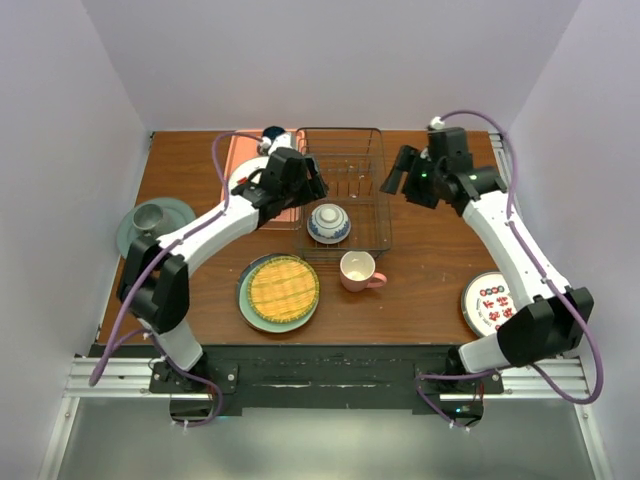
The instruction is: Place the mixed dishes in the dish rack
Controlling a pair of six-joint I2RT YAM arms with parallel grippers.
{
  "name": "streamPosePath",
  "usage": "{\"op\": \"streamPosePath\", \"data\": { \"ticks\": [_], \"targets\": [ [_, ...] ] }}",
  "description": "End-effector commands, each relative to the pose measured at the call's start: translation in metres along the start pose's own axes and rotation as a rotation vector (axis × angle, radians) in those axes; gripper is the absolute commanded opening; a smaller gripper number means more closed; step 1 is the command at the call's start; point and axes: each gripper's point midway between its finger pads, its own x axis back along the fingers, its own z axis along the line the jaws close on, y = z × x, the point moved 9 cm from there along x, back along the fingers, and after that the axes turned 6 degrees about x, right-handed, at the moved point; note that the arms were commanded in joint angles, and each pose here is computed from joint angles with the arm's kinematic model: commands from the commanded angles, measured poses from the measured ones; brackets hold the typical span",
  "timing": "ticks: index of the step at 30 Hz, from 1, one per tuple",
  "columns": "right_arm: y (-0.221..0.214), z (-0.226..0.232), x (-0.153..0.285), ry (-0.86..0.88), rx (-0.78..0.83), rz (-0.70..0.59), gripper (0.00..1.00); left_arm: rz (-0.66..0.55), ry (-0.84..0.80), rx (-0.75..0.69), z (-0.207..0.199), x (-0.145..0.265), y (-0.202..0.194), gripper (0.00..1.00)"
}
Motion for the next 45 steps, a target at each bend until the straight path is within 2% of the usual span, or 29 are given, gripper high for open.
{"op": "streamPosePath", "data": {
  "ticks": [1, 4, 6, 8, 9, 12, 13, 15, 18, 22, 28, 32, 35, 39, 40, 41, 45],
  "targets": [
    [-0.008, 0.042, -0.025, 0.139, 0.124, 0.016, 0.72, -0.232, -0.055, -0.135, -0.022, 0.054, 0.056, 0.78],
    [-0.017, 0.053, -0.051, 0.157, 0.146, 0.072, 0.66, -0.268, -0.075, -0.179, -0.022, 0.073, 0.063, 0.81],
    [-0.02, 0.058, -0.064, 0.162, 0.182, 0.095, 0.56, -0.277, -0.086, -0.202, -0.021, 0.083, 0.065, 0.82],
    [-0.031, 0.061, -0.085, 0.137, 0.222, 0.138, 0.52, -0.286, -0.08, -0.221, -0.016, 0.092, 0.064, 0.84],
    [-0.035, 0.061, -0.092, 0.121, 0.229, 0.153, 0.46, -0.299, -0.071, -0.225, -0.014, 0.095, 0.065, 0.85],
    [-0.05, 0.057, -0.113, 0.081, 0.242, 0.202, 0.36, -0.332, -0.047, -0.243, 0.002, 0.105, 0.059, 0.93],
    [-0.053, 0.055, -0.119, 0.068, 0.242, 0.209, 0.33, -0.354, -0.066, -0.245, 0.002, 0.108, 0.06, 0.98],
    [-0.058, 0.053, -0.13, 0.064, 0.254, 0.216, 0.29, -0.379, -0.12, -0.277, 0.002, 0.122, 0.06, 1.0],
    [-0.063, 0.051, -0.148, 0.037, 0.27, 0.249, 0.28, -0.37, -0.178, -0.337, 0.006, 0.128, 0.053, 1.0],
    [-0.071, 0.053, -0.168, 0.018, 0.279, 0.302, 0.28, -0.324, -0.166, -0.352, 0.012, 0.126, 0.046, 1.0],
    [-0.074, 0.058, -0.187, 0.042, 0.288, 0.29, 0.28, -0.242, -0.225, -0.378, 0.013, 0.116, 0.032, 1.0],
    [-0.067, 0.06, -0.185, 0.011, 0.293, 0.28, 0.28, -0.143, -0.267, -0.4, 0.011, 0.103, 0.021, 1.0],
    [-0.06, 0.06, -0.168, -0.008, 0.293, 0.254, 0.31, -0.001, -0.356, -0.466, 0.005, 0.091, 0.008, 0.99],
    [-0.049, 0.061, -0.138, -0.024, 0.286, 0.213, 0.48, 0.133, -0.476, -0.493, 0.004, 0.08, -0.011, 0.98],
    [-0.048, 0.06, -0.134, -0.026, 0.282, 0.208, 0.51, 0.135, -0.499, -0.498, 0.003, 0.079, -0.013, 0.98],
    [-0.046, 0.059, -0.127, -0.044, 0.274, 0.202, 0.62, 0.145, -0.516, -0.507, 0.004, 0.077, -0.015, 0.98],
    [-0.027, 0.059, -0.095, -0.094, 0.253, 0.116, 0.72, 0.221, -0.593, -0.545, 0.004, 0.073, -0.031, 0.98]
  ]
}}
